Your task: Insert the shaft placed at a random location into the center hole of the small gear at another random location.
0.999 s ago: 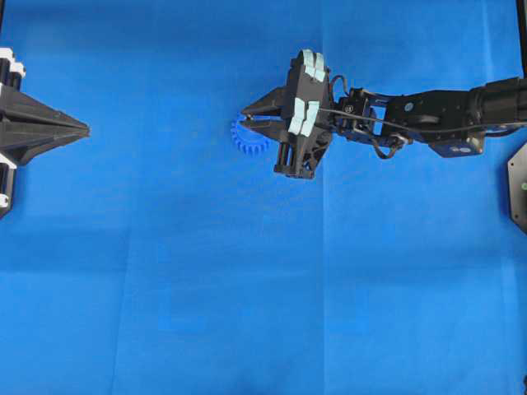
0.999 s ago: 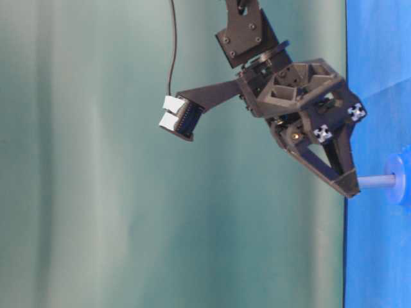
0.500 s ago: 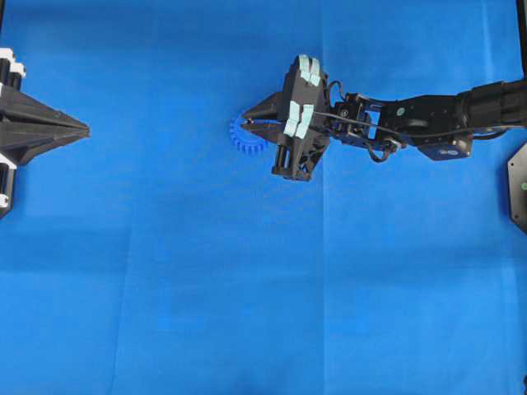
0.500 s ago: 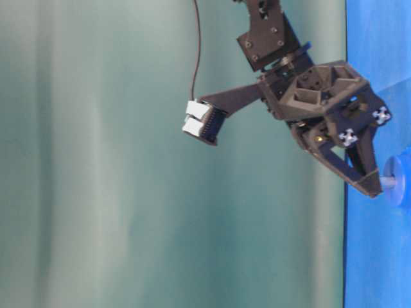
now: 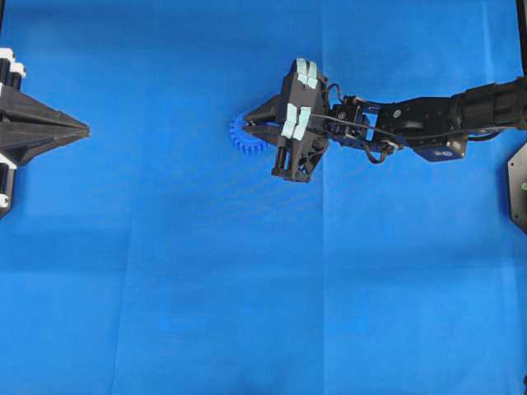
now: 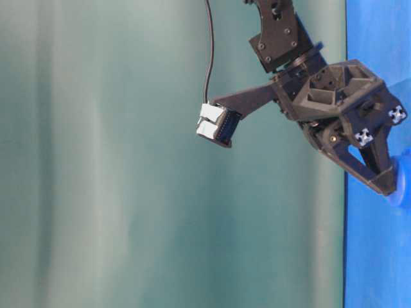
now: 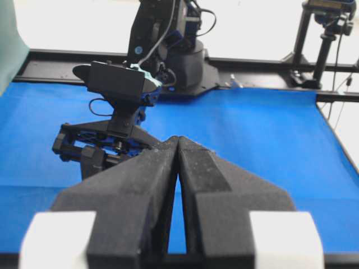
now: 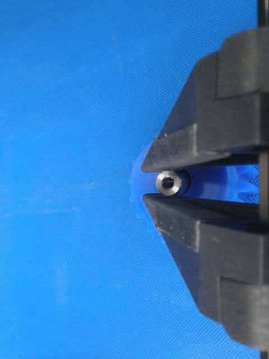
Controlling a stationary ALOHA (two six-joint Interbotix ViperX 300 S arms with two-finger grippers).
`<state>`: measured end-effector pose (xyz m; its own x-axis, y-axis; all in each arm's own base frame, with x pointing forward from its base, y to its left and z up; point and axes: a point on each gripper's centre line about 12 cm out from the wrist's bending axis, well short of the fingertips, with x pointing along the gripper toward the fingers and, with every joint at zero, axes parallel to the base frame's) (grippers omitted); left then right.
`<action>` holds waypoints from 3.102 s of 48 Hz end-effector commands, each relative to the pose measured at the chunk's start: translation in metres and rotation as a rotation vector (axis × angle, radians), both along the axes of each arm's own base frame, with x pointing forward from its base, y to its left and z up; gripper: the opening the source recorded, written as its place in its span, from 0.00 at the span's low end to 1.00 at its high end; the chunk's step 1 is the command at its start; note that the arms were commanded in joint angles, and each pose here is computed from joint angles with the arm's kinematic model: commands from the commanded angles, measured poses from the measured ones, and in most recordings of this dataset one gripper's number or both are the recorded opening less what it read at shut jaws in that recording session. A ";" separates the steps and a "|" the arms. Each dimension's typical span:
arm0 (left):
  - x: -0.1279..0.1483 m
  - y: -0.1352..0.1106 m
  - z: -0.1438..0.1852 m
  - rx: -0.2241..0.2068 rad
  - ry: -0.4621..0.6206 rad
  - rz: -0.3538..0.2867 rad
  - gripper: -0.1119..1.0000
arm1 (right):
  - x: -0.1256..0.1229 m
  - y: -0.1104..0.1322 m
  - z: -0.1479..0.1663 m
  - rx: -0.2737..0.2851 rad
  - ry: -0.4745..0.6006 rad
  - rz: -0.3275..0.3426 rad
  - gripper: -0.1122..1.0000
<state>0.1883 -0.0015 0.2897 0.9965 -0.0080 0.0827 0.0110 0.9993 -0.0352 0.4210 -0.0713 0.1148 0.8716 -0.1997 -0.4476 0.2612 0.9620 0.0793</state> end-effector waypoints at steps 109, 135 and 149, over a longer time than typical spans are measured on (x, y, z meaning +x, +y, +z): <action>-0.001 0.001 0.005 0.003 -0.015 0.006 0.10 | -0.061 0.017 0.118 0.003 -0.182 0.020 0.84; -0.001 0.001 0.005 0.001 -0.015 0.006 0.10 | -0.113 0.028 0.120 0.003 -0.211 0.031 0.84; -0.001 0.001 0.004 0.001 -0.012 0.006 0.10 | -0.112 0.028 0.121 0.001 -0.219 0.030 0.84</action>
